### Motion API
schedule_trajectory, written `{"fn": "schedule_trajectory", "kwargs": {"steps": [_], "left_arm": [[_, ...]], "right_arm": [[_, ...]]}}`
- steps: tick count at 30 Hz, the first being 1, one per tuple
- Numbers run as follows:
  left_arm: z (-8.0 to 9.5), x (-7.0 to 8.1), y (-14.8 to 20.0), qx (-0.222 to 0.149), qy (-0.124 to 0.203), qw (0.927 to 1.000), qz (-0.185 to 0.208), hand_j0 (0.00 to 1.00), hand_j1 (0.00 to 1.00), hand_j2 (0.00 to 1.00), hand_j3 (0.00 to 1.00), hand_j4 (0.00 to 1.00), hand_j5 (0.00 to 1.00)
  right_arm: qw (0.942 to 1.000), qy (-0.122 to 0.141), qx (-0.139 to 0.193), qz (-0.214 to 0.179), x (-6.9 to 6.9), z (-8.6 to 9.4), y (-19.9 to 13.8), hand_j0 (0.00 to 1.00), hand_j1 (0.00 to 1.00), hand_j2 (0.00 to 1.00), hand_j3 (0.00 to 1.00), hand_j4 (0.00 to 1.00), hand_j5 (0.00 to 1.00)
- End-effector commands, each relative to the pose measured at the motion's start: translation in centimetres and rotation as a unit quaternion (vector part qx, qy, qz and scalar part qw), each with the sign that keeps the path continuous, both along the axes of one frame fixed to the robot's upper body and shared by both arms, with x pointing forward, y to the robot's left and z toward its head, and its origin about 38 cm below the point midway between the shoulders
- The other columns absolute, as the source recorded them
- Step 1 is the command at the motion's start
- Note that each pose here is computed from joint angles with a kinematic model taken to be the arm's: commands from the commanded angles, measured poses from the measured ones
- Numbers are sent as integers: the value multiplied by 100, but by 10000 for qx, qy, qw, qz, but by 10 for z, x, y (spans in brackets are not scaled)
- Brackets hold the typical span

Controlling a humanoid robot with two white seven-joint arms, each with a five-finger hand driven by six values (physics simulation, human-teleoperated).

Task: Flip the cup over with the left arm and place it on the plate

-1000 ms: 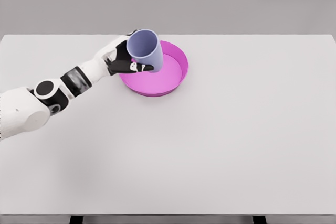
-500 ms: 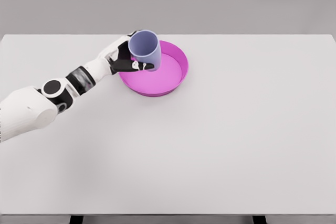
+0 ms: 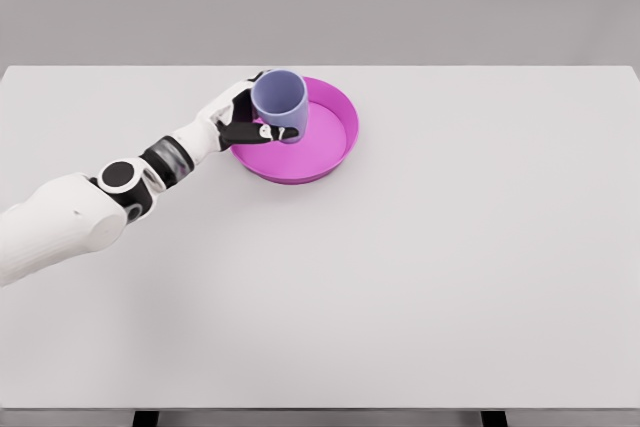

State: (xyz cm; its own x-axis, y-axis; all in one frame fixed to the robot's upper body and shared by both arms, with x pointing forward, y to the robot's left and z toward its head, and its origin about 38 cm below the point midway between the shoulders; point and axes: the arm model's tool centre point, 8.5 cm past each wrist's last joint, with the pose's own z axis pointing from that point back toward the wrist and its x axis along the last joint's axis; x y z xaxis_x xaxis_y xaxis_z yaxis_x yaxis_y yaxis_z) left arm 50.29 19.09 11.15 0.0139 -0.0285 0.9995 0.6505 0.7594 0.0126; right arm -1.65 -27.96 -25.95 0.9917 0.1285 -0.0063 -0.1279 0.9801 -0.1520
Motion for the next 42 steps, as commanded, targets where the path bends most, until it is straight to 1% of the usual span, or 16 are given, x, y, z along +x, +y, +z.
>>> {"fn": "schedule_trajectory", "kwargs": {"steps": [1, 2, 4, 6, 19, 25, 28, 29, 31, 32, 34, 35, 36, 38, 39, 42], "left_arm": [[-1, 0, -6, -17, 7, 10000, -34, 43, 43, 43, 43, 43, 43], [0, 0, -6, -14, -5, 10000, -49, 50, 50, 50, 50, 50, 50], [1, 0, -8, 65, -89, 9999, -119, 69, 69, 69, 69, 69, 69], [1, -1, -8, 72, -95, 9998, -127, 79, 79, 79, 79, 79, 79], [1, -1, -8, 146, -168, 9996, -174, 100, 100, 100, 100, 100, 100], [3, -1, -3, 183, -230, 9995, -132, 100, 100, 100, 100, 100, 100], [12, -3, 13, 159, -283, 9994, -97, 100, 100, 100, 100, 100, 100], [19, -7, 25, 149, -307, 9994, -106, 100, 100, 100, 100, 100, 100], [41, -18, 60, 34, -410, 9992, -12, 100, 100, 100, 100, 100, 100], [49, -27, 73, 57, -461, 9989, -114, 100, 100, 100, 100, 100, 100], [75, -48, 98, 380, -867, 9921, -827, 100, 100, 100, 100, 100, 100], [90, -64, 109, 586, -1077, 9835, -1329, 100, 100, 100, 100, 100, 100], [97, -83, 125, 687, -1095, 9780, -1634, 100, 100, 100, 100, 100, 100], [98, -106, 152, 778, -1066, 9746, -1812, 100, 100, 100, 100, 100, 100], [100, -108, 157, 911, -1148, 9726, -1805, 100, 100, 100, 100, 100, 100], [103, -110, 171, 1049, -1125, 9737, -1681, 100, 100, 100, 100, 100, 100]], "right_arm": [[10000, 0, 0, -7, 0, 0, 0, 100, 100, 100, 100, 100, 100], [10000, 1, 0, 1, 0, 0, 0, 100, 100, 100, 100, 100, 100], [10000, 0, 0, -7, 0, 0, 0, 100, 100, 100, 100, 100, 100], [10000, 0, 0, -7, 0, 0, 0, 100, 100, 100, 100, 100, 100], [10000, 0, -1, -7, 0, 0, 0, 100, 100, 100, 100, 100, 100], [10000, 1, 0, 1, 0, 0, 0, 100, 100, 100, 100, 100, 100], [10000, 0, -1, -7, 0, 0, 0, 100, 100, 100, 100, 100, 100], [10000, 0, -1, -7, 0, 0, 0, 100, 100, 100, 100, 100, 100], [10000, 1, 0, 0, 0, 0, 0, 100, 100, 100, 100, 100, 100], [10000, 1, 0, 1, 0, 0, 0, 100, 100, 100, 100, 100, 100], [10000, -1, -1, -15, 0, 0, 0, 100, 100, 100, 100, 100, 100], [10000, 1, 0, 1, 0, 0, 0, 100, 100, 100, 100, 100, 100], [10000, 0, -1, -7, 0, 0, 0, 100, 100, 100, 100, 100, 100], [10000, 1, 0, 1, 0, 0, 0, 100, 100, 100, 100, 100, 100], [10000, 1, 0, 1, 0, 0, 0, 100, 100, 100, 100, 100, 100], [10000, 0, -1, -7, 0, 0, 0, 100, 100, 100, 100, 100, 100]]}}
